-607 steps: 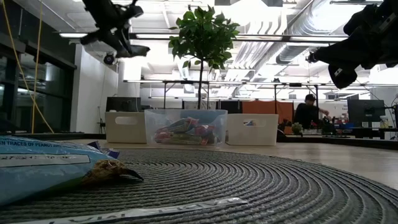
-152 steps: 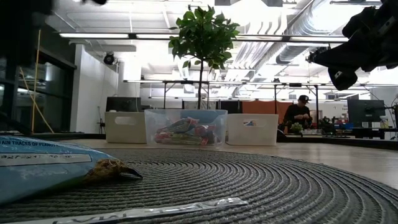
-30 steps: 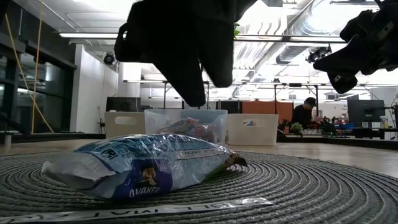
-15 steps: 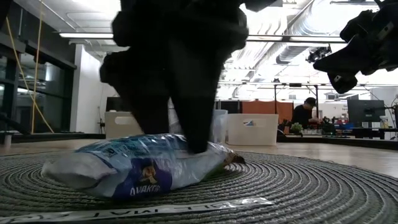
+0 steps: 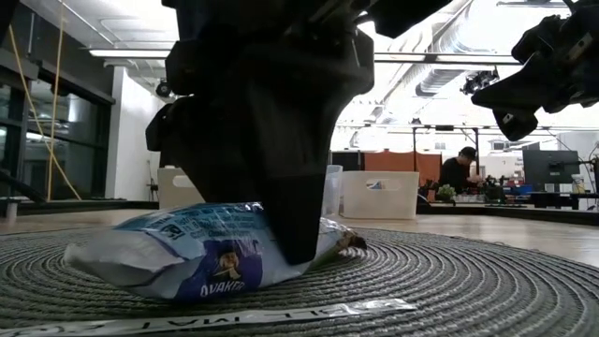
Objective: Pick and place Granola Bars by type
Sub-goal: Put the blue granola bar into the gray bin
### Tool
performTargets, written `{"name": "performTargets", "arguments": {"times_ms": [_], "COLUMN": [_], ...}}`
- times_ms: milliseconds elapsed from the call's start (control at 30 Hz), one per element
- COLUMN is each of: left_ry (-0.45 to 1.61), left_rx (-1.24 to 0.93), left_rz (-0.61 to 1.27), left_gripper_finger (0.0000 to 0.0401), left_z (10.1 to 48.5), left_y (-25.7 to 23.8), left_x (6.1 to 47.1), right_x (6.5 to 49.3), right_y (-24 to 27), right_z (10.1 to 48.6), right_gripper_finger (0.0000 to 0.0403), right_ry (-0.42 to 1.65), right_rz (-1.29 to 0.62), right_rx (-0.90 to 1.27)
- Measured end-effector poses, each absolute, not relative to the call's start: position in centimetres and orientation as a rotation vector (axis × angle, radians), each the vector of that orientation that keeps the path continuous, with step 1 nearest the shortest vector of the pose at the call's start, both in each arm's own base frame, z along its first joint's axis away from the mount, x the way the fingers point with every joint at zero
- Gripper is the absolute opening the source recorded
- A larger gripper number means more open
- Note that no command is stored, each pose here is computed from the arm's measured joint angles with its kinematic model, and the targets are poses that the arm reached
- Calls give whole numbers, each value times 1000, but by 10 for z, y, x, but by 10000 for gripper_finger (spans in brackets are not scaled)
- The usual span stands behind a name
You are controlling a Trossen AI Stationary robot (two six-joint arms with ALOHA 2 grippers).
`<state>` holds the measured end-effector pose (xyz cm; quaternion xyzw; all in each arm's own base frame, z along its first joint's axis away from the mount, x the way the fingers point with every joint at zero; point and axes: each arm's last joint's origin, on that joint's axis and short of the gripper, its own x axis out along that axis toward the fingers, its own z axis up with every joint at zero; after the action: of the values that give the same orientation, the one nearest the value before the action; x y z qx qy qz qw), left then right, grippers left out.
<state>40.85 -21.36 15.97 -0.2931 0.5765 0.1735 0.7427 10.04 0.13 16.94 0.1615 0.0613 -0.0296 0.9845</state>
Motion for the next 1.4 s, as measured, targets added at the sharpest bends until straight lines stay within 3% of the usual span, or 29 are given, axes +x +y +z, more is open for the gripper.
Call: {"name": "performTargets", "arguments": {"times_ms": [567,1000,1400], "left_ry": [1269,1156,1140], "left_rx": [-613,-571,-485], "left_rz": [364,289,339], "left_gripper_finger": [36,30,29], "left_z": [162,213,261], "left_y": [-213,-214,-144], "left_x": [409,427,444], "right_x": [100,100,100], "right_y": [1,1,1], "right_z": [169,169,169], "right_gripper_finger": [0,0,0], "right_ry": [123,123,123], "right_rz": [-59,-60,-59], "right_rx": [325,325,325]}}
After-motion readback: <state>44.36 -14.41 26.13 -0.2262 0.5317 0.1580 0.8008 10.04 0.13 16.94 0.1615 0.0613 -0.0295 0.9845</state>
